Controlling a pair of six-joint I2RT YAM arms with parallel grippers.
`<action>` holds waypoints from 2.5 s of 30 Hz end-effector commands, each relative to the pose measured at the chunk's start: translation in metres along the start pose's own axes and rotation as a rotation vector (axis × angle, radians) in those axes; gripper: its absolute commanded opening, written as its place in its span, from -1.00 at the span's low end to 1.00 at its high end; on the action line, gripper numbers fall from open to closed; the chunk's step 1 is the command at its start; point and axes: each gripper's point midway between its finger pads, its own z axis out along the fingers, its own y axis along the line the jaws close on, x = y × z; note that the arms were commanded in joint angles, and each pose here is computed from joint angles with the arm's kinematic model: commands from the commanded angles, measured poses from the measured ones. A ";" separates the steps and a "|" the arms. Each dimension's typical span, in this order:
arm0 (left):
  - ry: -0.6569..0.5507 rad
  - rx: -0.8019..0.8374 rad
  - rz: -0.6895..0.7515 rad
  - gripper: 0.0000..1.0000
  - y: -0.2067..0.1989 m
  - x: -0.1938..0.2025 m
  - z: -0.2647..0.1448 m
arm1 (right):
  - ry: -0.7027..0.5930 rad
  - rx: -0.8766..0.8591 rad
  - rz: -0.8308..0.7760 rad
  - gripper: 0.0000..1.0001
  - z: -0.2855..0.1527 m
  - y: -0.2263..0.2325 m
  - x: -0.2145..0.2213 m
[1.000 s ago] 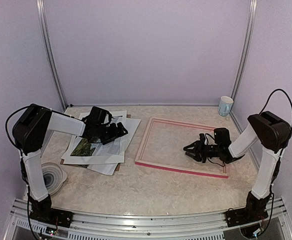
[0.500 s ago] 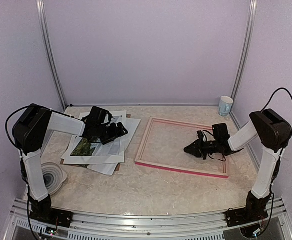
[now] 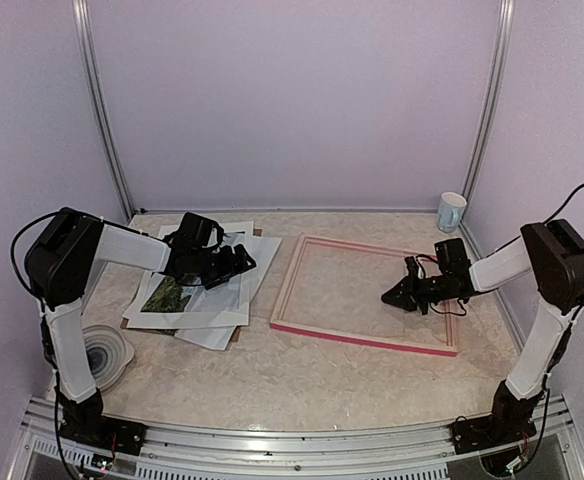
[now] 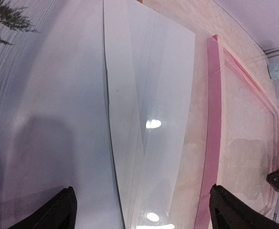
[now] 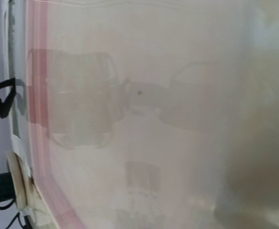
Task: Put the photo into the frame
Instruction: Place the glass panel at the frame body.
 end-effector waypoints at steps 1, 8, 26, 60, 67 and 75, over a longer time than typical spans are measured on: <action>0.017 0.014 -0.010 0.90 -0.005 -0.001 -0.003 | -0.010 0.056 -0.016 -0.88 -0.012 -0.009 0.000; 0.014 0.019 -0.011 0.90 -0.006 -0.003 -0.004 | -0.035 0.109 -0.031 -0.88 -0.022 -0.015 -0.003; 0.016 0.017 -0.014 0.90 -0.005 -0.002 -0.004 | -0.033 0.173 -0.066 -0.87 -0.047 -0.021 -0.003; 0.010 0.010 -0.009 0.90 -0.004 -0.003 -0.004 | -0.187 0.072 -0.148 -0.85 -0.105 0.003 -0.029; 0.014 0.012 -0.009 0.90 -0.004 -0.002 -0.004 | -0.239 0.012 -0.194 -0.84 -0.109 0.015 -0.031; 0.014 0.010 -0.009 0.90 -0.004 -0.001 -0.003 | -0.280 -0.048 -0.235 -0.87 -0.108 0.016 -0.020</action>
